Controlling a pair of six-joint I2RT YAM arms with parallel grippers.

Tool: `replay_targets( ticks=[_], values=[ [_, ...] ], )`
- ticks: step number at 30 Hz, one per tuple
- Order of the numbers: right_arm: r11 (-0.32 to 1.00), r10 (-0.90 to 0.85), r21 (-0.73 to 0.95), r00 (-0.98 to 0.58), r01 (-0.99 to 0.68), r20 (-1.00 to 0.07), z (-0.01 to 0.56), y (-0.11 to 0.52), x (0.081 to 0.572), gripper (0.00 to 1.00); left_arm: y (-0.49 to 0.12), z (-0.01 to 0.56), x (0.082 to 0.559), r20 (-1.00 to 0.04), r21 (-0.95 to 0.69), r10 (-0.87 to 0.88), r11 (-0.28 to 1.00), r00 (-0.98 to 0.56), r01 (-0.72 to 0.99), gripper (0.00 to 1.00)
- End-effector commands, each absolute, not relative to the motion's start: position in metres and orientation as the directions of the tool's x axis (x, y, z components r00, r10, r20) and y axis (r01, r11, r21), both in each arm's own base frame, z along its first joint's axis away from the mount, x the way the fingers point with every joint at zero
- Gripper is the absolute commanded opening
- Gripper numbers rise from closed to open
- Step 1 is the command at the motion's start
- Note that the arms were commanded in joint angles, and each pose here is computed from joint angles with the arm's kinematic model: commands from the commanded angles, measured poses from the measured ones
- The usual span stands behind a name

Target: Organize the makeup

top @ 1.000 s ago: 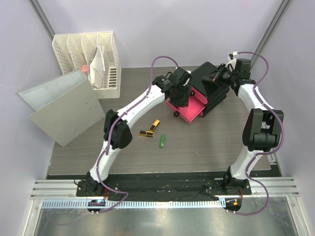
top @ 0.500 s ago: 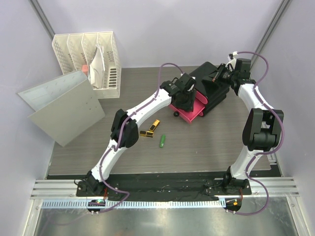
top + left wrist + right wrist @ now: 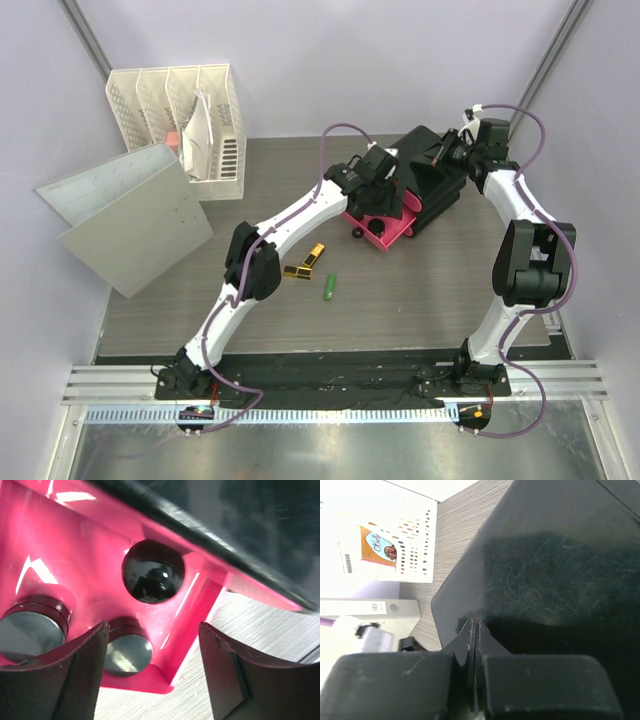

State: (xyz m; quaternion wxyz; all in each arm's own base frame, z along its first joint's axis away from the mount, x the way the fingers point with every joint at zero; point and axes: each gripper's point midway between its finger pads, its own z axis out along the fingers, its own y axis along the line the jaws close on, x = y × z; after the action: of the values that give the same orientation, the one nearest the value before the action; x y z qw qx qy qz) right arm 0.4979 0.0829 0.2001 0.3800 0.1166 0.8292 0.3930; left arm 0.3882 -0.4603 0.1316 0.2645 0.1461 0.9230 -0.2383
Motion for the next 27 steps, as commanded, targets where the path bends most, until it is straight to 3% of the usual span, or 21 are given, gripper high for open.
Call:
replay_targets(
  ticks=[1,3,5,6,7,12,15,27],
  values=[
    [0.732,0.480,0.656,-0.822,0.184,-0.305,0.092,0.071,0.455,0.01,-0.461,0.237,0.399,-0.703,-0.424,0.022,0.789,-0.711,0.444,0.68],
    [0.732,0.481,0.655,-0.822,0.186,-0.304,0.092,0.071,0.455,0.01,-0.451,0.256,0.399,-0.718,-0.424,0.002,0.791,-0.696,0.440,0.55],
    [0.731,0.480,0.657,-0.823,0.183,-0.304,0.093,0.072,0.455,0.01,-0.442,0.267,0.397,-0.728,-0.423,-0.008,0.793,-0.686,0.439,0.36],
    [0.732,0.480,0.656,-0.822,0.183,-0.306,0.094,0.071,0.456,0.01,-0.431,0.274,0.396,-0.737,-0.413,-0.023,0.806,-0.675,0.424,0.24],
    [0.732,0.479,0.656,-0.823,0.183,-0.306,0.094,0.071,0.455,0.01,-0.422,0.279,0.398,-0.742,-0.408,-0.034,0.816,-0.670,0.410,0.02],
    [0.734,0.477,0.654,-0.824,0.183,-0.306,0.094,0.071,0.454,0.01,-0.381,0.263,0.388,-0.711,-0.369,-0.025,0.864,-0.703,0.342,0.00],
    [0.734,0.477,0.653,-0.825,0.185,-0.303,0.093,0.071,0.454,0.01,-0.360,0.221,0.374,-0.635,-0.340,0.009,0.894,-0.773,0.290,0.00],
    [0.733,0.475,0.653,-0.831,0.190,-0.290,0.089,0.072,0.448,0.01,-0.358,0.133,0.350,-0.406,-0.357,0.007,0.919,-0.914,0.165,0.00]
  ],
)
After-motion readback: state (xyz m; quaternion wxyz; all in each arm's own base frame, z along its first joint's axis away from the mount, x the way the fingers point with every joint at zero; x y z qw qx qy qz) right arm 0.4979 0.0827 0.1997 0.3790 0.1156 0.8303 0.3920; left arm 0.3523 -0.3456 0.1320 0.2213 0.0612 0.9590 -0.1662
